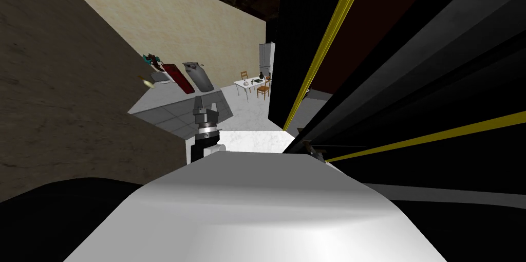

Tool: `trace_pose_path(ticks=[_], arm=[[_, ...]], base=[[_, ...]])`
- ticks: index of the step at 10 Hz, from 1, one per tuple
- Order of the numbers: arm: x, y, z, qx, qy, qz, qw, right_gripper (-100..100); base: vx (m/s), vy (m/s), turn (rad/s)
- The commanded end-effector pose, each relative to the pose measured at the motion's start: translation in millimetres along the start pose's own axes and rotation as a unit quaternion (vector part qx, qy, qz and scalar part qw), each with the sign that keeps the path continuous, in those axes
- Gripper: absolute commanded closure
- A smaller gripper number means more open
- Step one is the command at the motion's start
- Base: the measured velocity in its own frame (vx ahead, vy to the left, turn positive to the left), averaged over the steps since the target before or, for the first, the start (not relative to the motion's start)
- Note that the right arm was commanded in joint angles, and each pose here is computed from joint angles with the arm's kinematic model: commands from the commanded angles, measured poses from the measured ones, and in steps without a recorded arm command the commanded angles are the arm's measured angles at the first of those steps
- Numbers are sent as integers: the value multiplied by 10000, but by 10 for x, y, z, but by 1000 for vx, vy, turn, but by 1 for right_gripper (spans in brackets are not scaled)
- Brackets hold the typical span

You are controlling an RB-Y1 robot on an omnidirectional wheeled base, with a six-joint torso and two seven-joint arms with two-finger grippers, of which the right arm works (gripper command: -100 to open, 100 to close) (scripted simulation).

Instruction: Pull the door open

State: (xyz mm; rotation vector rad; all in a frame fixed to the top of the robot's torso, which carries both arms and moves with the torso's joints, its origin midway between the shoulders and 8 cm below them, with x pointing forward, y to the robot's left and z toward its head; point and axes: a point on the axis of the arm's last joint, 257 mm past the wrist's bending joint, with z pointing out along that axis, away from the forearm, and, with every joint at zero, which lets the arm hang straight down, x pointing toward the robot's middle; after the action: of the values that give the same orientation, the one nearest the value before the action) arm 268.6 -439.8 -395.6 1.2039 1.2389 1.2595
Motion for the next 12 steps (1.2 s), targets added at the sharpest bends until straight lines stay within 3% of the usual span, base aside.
trace_pose_path(ticks=[1, 7, 12], arm=[[-33, 15, -24, -7, -5, -16, 10000, 100], [-23, 10, -42, -1, 39, -11, 10000, 100], [190, -17, 261, 4, 250, 3, 9997, 100]], base=[[-222, -55, 160], [-179, -46, 116], [-180, -30, 20]])
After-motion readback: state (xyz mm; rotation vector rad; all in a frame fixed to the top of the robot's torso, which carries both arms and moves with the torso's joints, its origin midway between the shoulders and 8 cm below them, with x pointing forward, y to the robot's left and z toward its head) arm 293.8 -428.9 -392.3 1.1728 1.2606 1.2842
